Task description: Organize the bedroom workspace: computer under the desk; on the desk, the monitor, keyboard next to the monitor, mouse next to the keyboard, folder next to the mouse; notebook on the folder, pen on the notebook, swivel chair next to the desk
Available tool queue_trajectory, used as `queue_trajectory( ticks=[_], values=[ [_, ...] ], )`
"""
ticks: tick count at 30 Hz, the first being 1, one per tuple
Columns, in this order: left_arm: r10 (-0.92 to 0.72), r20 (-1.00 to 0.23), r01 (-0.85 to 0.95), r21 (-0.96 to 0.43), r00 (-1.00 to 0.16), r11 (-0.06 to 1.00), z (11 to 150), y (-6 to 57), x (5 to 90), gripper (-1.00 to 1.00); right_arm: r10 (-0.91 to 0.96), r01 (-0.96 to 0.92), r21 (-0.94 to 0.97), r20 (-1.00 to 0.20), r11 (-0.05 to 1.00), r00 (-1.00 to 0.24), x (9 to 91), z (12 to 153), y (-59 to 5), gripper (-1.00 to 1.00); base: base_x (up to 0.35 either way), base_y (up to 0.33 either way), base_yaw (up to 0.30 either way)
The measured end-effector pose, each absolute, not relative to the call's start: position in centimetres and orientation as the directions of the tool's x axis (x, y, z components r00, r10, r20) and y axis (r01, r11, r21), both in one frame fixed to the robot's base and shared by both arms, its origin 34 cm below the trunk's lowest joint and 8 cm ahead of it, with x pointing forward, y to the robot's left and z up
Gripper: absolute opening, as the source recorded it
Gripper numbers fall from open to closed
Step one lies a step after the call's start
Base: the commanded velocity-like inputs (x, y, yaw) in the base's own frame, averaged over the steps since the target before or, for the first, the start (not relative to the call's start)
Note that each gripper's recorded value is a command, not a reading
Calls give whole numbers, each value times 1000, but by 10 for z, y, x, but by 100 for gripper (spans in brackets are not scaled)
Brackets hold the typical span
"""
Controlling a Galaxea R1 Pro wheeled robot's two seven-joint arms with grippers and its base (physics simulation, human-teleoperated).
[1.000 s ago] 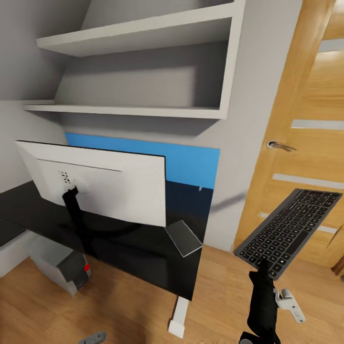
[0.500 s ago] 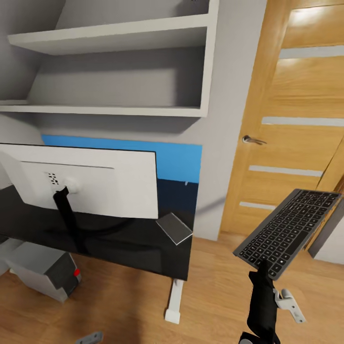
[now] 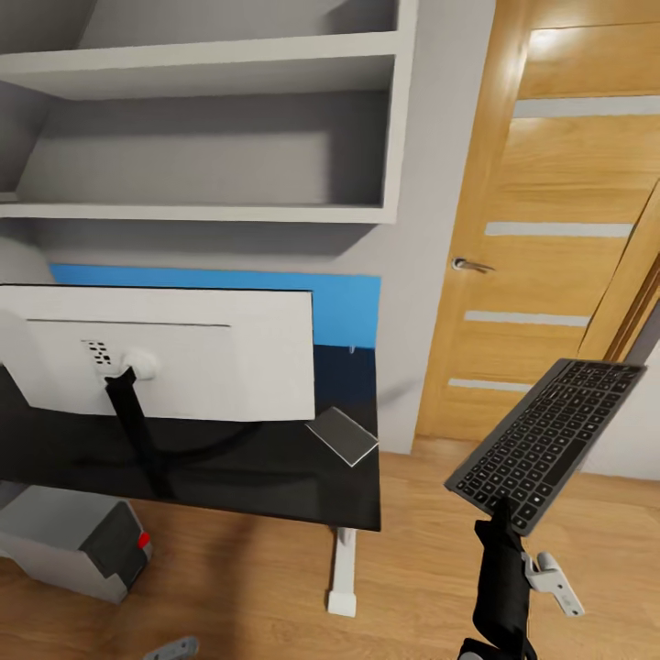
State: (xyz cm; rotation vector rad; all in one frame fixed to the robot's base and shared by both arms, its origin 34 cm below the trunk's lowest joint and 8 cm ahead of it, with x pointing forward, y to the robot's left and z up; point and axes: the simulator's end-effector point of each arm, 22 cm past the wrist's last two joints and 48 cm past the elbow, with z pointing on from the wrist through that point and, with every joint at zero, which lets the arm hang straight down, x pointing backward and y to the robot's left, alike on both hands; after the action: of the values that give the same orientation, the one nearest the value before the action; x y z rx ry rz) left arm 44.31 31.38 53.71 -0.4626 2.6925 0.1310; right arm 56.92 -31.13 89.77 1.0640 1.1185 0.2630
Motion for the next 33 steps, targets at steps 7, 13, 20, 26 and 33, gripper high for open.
queue_trajectory(
  ticks=[7,13,20,26,33],
  values=[
    [-301,-404,-338,22,-864,941,537,313,443,100,668,285,800,-599,528,442,572,900,-296,-100,-39,138,-4],
    [-300,-405,-337,22,-864,941,537,313,443,100,662,248,791,-607,560,439,574,908,-293,-100,-3,2,0],
    [-301,-400,-336,19,-866,942,535,309,442,100,691,247,785,-618,568,376,579,899,-273,-100,-101,0,0],
    [-301,-399,-336,19,-866,942,535,309,442,100,709,262,750,-661,607,246,588,883,-254,-100,-327,0,0],
    [-301,-399,-337,20,-866,941,535,309,442,100,716,257,747,-663,613,219,592,884,-249,-100,-333,0,0]
  ],
)
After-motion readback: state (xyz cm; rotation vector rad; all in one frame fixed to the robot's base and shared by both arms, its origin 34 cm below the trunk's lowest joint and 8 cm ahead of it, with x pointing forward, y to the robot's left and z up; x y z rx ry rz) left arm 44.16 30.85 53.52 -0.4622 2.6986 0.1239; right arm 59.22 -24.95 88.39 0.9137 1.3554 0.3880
